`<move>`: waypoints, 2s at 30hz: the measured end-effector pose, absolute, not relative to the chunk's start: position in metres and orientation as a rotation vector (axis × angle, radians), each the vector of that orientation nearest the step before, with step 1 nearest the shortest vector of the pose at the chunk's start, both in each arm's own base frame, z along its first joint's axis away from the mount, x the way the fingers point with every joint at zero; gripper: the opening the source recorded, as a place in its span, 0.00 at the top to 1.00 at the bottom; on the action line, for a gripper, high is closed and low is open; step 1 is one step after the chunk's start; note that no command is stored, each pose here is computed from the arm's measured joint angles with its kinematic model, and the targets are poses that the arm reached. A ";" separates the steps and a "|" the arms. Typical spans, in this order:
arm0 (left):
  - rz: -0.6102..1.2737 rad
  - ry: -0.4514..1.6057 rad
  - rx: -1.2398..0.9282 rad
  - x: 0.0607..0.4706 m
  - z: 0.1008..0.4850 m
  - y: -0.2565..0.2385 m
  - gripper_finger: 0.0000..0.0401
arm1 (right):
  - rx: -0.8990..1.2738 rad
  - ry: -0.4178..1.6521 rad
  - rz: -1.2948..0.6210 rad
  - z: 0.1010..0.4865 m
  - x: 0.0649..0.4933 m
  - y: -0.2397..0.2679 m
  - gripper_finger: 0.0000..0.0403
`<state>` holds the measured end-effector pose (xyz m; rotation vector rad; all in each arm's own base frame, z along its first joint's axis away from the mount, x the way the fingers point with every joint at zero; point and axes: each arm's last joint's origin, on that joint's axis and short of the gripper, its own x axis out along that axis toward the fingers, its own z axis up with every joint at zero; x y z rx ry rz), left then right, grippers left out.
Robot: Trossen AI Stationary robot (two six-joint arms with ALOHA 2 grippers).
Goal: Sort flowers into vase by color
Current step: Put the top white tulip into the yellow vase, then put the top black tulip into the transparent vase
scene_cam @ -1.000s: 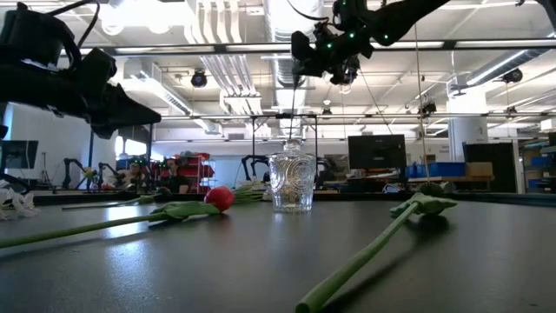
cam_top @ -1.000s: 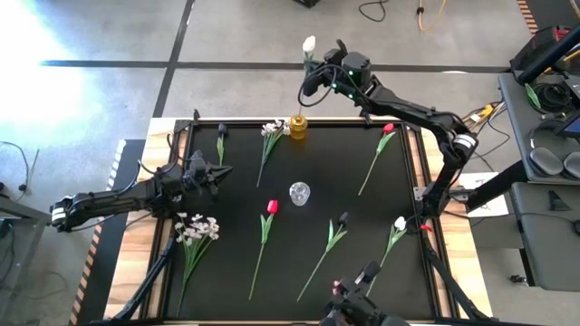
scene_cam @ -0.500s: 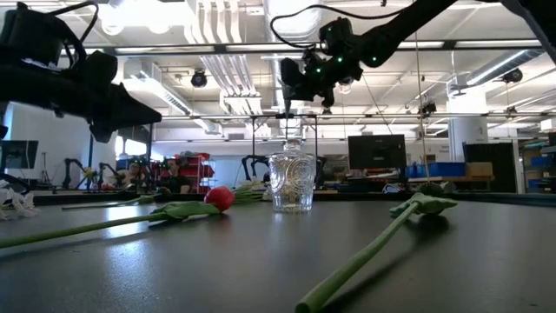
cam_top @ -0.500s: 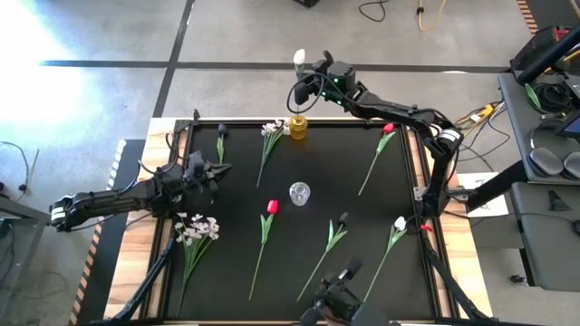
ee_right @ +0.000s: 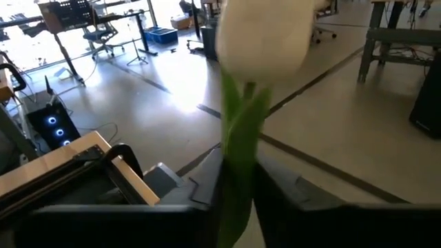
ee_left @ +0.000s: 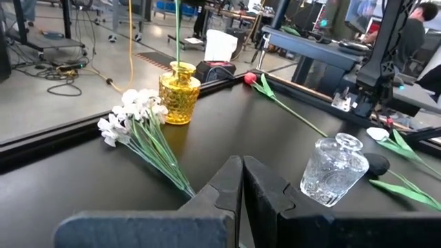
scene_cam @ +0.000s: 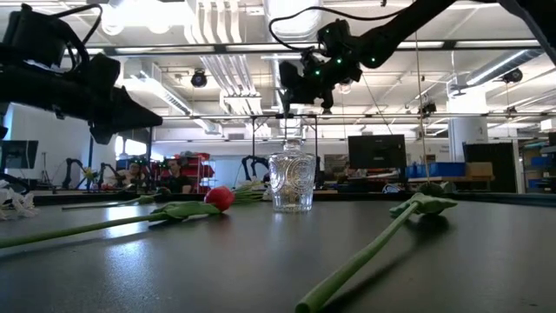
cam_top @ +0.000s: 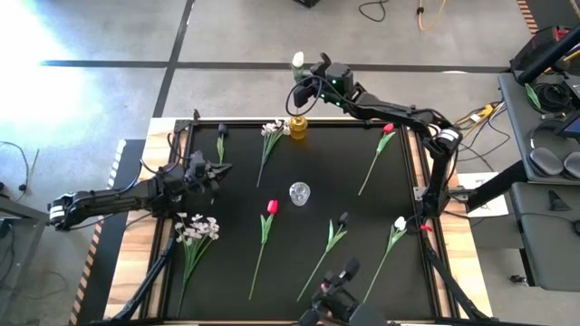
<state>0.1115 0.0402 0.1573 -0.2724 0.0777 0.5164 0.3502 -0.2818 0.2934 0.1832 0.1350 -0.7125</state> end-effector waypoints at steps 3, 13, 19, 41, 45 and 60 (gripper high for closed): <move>0.517 0.080 -0.276 0.112 0.157 0.040 1.00 | 0.193 0.148 -0.709 0.294 0.350 -0.280 0.72; 0.560 0.019 -0.320 0.112 0.161 0.042 1.00 | 0.221 0.233 -0.694 0.308 0.342 -0.264 0.51; 0.643 -0.016 -0.358 0.112 0.173 0.044 1.00 | 0.203 0.224 -0.674 0.338 0.329 -0.243 0.52; 0.910 0.737 -0.826 0.135 0.243 0.152 1.00 | 0.075 0.361 -0.658 0.408 0.253 -0.181 0.97; 0.971 0.880 -0.889 0.137 0.218 0.176 0.99 | 0.081 0.379 -0.654 0.405 0.252 -0.179 0.97; 1.183 0.988 -0.823 0.152 0.172 0.223 0.71 | 0.112 0.400 -0.631 0.394 0.259 -0.173 0.97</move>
